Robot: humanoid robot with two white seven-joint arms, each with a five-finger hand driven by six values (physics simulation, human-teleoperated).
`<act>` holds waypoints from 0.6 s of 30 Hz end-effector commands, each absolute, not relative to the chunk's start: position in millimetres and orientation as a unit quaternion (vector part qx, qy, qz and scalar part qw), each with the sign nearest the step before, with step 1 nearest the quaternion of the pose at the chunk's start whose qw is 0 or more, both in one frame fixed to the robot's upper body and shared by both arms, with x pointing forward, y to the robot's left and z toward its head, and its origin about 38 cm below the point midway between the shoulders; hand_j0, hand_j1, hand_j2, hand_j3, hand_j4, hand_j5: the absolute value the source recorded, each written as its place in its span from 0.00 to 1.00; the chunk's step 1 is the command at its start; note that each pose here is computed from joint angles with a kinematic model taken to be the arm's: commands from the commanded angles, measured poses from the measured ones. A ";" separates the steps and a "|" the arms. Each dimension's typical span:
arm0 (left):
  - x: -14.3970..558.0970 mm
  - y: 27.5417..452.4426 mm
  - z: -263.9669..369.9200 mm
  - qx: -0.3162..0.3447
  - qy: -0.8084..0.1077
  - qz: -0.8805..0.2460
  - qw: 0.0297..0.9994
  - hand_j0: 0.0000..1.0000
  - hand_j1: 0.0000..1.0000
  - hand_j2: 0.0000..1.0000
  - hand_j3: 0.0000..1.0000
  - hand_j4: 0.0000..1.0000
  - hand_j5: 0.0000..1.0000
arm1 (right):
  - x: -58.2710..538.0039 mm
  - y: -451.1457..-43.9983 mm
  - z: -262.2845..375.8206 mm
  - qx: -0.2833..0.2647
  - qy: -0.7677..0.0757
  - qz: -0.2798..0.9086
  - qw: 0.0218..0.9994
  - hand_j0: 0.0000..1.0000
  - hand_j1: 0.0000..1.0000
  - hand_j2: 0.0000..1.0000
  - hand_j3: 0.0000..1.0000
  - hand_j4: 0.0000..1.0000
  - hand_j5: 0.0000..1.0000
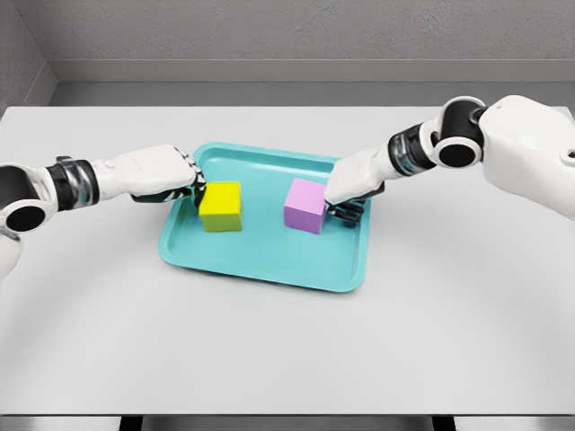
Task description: Push two cubes
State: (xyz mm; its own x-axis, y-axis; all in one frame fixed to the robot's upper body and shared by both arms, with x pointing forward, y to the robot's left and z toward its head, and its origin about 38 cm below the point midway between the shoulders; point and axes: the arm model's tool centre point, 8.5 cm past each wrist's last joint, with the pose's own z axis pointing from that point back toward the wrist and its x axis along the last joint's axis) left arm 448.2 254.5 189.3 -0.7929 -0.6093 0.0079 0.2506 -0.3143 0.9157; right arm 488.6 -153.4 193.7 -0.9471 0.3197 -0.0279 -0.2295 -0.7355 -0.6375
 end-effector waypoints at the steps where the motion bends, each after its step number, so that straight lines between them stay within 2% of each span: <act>1: 447.9 253.6 188.7 0.172 -0.518 -0.793 0.270 0.48 0.48 0.48 0.48 0.48 0.48 | 488.4 -152.3 193.3 -0.067 -0.333 0.929 0.148 0.13 0.13 0.13 0.13 0.13 0.13; 14: 444.4 269.6 186.0 0.177 -0.507 -0.796 0.281 0.48 0.48 0.48 0.48 0.48 0.48 | 503.6 -173.8 189.3 -0.082 -0.320 0.925 0.186 0.13 0.13 0.13 0.13 0.13 0.13; 18: 442.6 264.4 193.8 0.178 -0.515 -0.794 0.269 0.48 0.48 0.48 0.48 0.48 0.48 | 507.1 -162.8 184.8 -0.079 -0.319 0.926 0.186 0.13 0.13 0.13 0.13 0.13 0.13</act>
